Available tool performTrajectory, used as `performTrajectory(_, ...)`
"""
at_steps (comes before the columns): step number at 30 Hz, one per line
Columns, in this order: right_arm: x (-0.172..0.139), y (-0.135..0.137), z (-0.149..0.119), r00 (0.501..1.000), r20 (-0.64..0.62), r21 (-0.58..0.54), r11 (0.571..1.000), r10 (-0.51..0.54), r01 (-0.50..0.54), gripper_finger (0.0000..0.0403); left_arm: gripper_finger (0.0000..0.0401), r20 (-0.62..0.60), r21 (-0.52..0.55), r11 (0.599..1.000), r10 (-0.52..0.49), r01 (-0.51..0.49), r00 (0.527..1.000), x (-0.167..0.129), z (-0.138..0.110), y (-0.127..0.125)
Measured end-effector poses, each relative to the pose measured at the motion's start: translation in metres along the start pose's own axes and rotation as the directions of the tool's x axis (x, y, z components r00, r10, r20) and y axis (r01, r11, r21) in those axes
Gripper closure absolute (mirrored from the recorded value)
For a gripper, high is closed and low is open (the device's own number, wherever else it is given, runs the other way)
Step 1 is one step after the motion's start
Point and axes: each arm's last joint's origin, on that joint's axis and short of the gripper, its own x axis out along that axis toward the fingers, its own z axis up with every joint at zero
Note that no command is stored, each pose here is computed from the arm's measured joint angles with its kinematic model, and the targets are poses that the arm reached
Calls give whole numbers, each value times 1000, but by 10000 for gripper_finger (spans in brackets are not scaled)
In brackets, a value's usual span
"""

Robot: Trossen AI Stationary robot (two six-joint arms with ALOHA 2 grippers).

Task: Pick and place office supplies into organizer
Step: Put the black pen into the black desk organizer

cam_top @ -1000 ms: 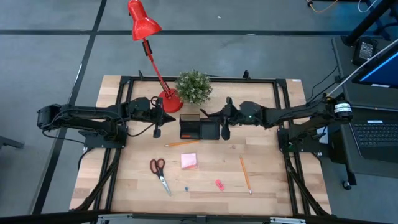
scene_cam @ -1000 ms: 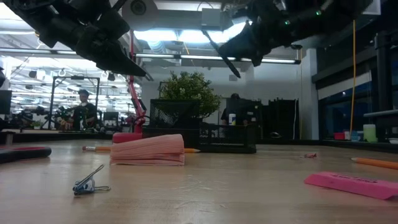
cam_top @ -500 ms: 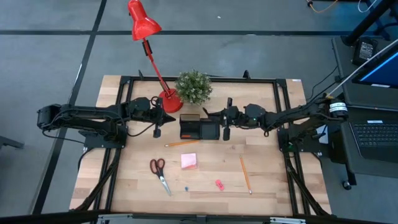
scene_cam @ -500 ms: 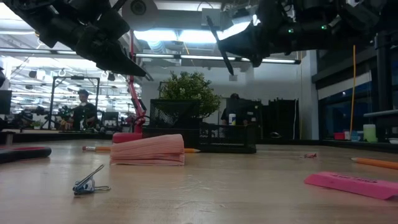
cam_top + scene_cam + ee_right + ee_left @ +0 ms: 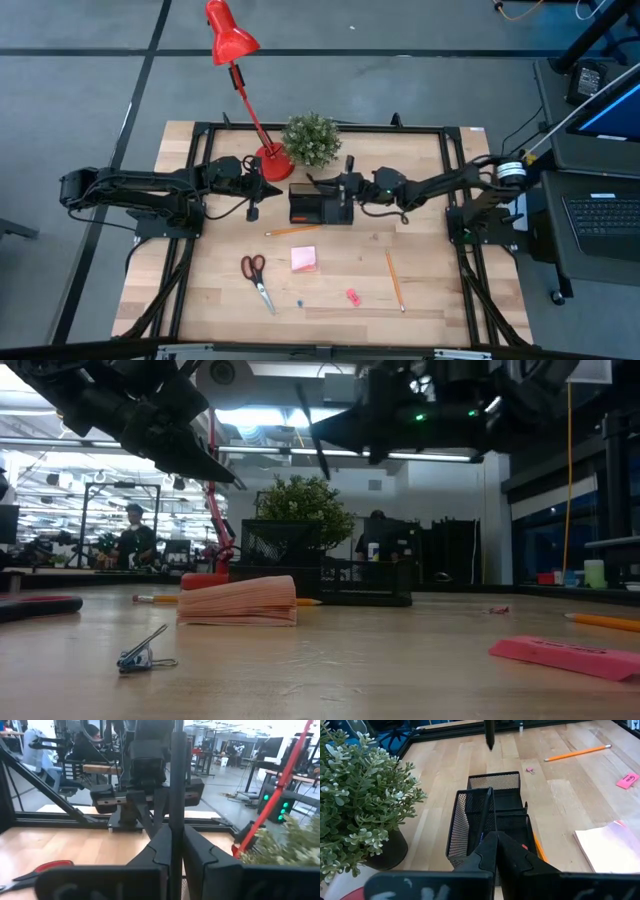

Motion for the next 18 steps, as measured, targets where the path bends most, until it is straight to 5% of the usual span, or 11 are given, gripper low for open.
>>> performTrajectory(18, 41, 4, -23, 997, 75, -33, 999, -10, 12, 375, 400, 59, 11, 1000, 29, -29, 998, 0, -12, 3)
